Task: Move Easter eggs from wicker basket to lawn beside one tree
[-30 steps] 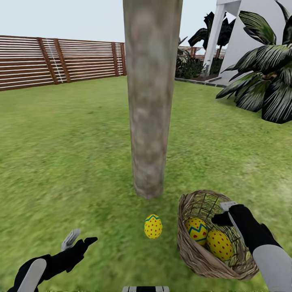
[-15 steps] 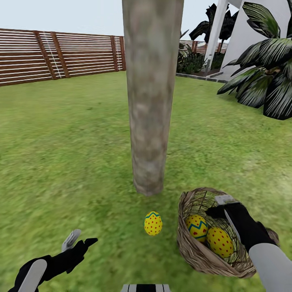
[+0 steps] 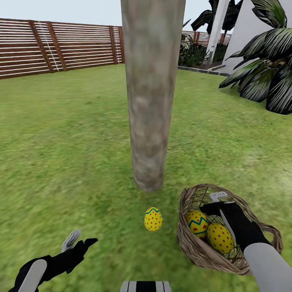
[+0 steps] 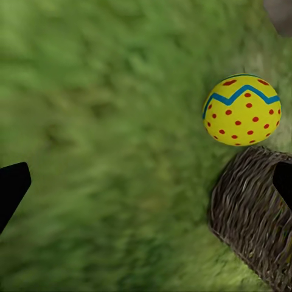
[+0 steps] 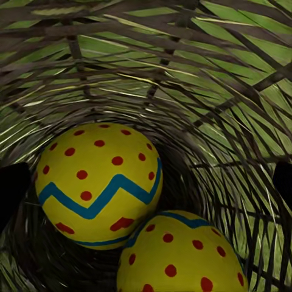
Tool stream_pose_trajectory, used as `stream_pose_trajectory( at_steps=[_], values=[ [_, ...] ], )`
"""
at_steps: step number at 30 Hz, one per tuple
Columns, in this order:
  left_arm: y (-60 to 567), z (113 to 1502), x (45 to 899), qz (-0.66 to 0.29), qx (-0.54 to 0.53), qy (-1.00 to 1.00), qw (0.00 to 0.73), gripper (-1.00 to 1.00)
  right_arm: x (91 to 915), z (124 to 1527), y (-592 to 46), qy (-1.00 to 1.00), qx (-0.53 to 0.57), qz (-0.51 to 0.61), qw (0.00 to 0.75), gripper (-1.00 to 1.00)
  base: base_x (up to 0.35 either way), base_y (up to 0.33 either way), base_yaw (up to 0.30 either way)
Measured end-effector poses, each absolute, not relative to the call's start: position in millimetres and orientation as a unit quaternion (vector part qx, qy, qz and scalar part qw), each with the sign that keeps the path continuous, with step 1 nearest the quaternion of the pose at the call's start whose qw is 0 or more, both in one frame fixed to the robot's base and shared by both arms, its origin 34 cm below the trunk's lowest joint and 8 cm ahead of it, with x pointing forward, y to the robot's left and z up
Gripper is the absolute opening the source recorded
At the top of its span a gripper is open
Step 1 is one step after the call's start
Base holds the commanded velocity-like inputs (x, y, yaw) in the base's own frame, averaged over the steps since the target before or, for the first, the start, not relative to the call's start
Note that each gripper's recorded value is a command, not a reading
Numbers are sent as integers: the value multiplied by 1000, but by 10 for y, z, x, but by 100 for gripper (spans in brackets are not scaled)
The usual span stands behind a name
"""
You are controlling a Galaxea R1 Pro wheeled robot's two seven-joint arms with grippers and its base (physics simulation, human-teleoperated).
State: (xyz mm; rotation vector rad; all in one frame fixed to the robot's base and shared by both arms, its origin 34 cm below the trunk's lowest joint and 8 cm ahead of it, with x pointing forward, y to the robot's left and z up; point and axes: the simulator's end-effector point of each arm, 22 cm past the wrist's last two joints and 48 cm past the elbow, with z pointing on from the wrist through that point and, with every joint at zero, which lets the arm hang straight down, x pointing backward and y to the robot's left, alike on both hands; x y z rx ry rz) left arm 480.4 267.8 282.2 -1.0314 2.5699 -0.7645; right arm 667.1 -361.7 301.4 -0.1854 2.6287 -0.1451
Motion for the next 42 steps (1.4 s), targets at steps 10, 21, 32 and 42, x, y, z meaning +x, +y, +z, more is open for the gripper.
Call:
stream_pose_trajectory(
  at_steps=[10, 21, 32, 42],
  values=[
    [2791, 2774, 4700, -256, -359, 888, 129, 100, 6945, 3191, -3397, 956, -83, -31, 281, 100, 0, 0, 0],
    [2791, 2774, 4700, -256, -359, 888, 129, 100, 6945, 3191, -3377, 956, -84, -26, 281, 100, 0, 0, 0],
    [2825, 2763, 4676, -251, -359, 890, 128, 100, 6679, 2965, -3459, 966, -77, -41, 245, 100, 0, 0, -64],
    [2834, 2760, 4669, -250, -359, 890, 127, 100, 6593, 2905, -3499, 969, -75, -51, 230, 100, 0, 0, -180]
  ],
)
